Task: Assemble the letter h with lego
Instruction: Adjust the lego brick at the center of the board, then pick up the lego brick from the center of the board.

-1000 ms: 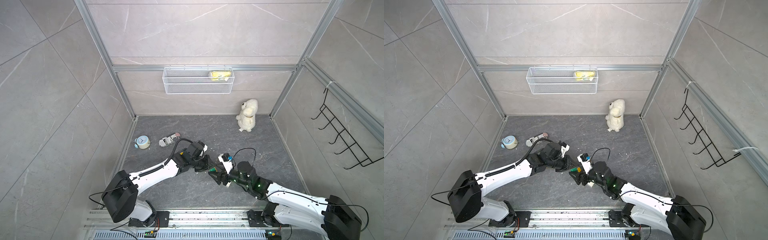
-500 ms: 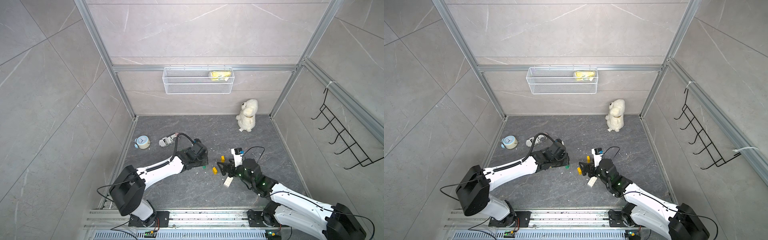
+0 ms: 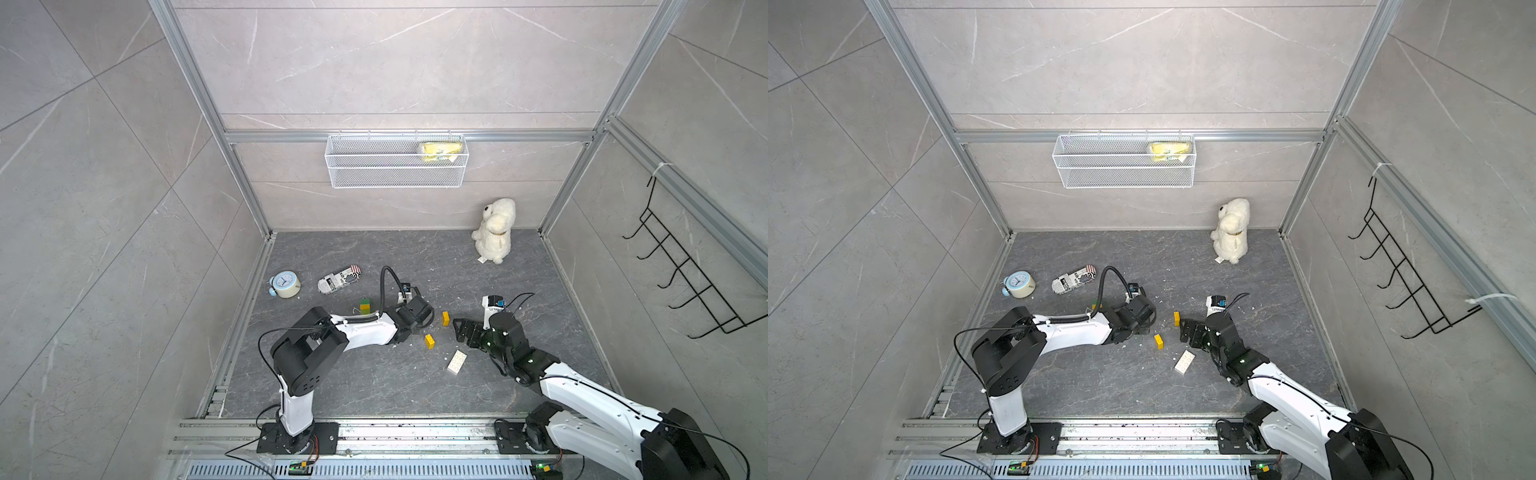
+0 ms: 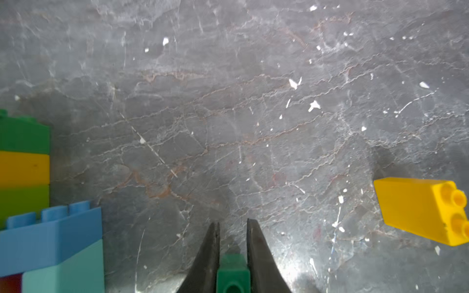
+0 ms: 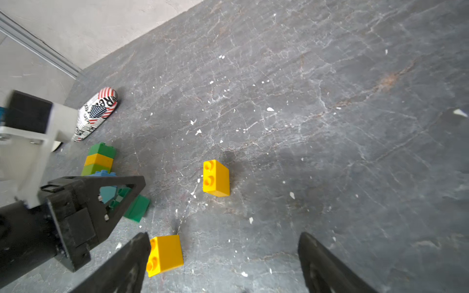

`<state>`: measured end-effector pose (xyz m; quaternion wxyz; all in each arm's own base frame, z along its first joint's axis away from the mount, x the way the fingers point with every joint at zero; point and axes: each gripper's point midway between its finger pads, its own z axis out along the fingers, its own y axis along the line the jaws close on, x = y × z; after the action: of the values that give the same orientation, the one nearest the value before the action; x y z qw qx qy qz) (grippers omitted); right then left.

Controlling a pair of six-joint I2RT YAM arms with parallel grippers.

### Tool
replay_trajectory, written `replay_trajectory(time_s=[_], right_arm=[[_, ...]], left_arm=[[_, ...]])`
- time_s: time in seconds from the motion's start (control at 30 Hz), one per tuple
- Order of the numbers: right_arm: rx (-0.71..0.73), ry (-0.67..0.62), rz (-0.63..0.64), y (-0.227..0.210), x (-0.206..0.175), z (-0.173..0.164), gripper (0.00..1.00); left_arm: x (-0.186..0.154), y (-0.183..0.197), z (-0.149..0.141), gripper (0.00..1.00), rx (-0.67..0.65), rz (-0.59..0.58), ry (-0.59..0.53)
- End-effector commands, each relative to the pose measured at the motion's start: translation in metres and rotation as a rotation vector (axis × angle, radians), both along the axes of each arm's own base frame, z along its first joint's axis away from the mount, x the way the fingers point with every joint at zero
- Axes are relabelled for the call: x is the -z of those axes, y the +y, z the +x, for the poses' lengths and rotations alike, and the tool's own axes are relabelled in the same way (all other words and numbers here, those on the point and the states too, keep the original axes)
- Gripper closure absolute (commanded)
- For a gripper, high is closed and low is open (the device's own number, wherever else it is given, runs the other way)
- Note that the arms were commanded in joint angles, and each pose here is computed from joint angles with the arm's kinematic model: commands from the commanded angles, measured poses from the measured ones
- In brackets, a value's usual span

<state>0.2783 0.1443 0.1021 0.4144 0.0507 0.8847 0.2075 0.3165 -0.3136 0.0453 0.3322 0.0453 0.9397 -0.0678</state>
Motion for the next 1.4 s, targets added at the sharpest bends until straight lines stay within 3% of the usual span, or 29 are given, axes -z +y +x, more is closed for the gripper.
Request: replay_trajectory(time_s=[0.0,0.07,0.2,0.3,0.6,0.87,1.07,1.23,1.37], right_arm=[[0.034,0.012,-0.007,-0.005,0.000,0.002,0.06],[0.043,0.015,-0.011,-0.006,0.000,0.003,0.06],[0.062,0.024,-0.030,-0.011,0.002,0.002,0.06],[0.078,0.024,-0.037,-0.015,0.001,0.003,0.06],[0.092,0.057,-0.059,-0.017,0.007,0.002,0.07],[0.047,0.084,-0.068,-0.009,0.009,0.003,0.18],[-0.022,0.195,-0.103,0.001,0.026,-0.003,0.27],[0.005,0.432,-0.150,0.000,0.043,-0.035,0.27],[0.014,0.441,-0.233,-0.004,0.042,-0.057,0.23]], left_arm=[[-0.005,-0.001,0.011,0.77,-0.023,0.040,-0.099],[-0.002,-0.001,0.008,0.73,-0.019,0.053,-0.107],[-0.005,-0.002,0.005,0.51,-0.023,0.057,-0.120],[-0.012,-0.002,0.005,0.41,-0.031,0.044,-0.122],[-0.085,-0.017,0.003,0.31,0.007,-0.072,-0.139],[-0.117,-0.033,-0.033,0.31,0.142,-0.226,-0.014],[-0.120,0.006,-0.064,0.26,0.100,-0.249,0.045],[-0.131,0.056,-0.072,0.03,0.080,-0.127,-0.047],[-0.127,0.091,-0.070,0.00,0.039,-0.044,-0.137]])
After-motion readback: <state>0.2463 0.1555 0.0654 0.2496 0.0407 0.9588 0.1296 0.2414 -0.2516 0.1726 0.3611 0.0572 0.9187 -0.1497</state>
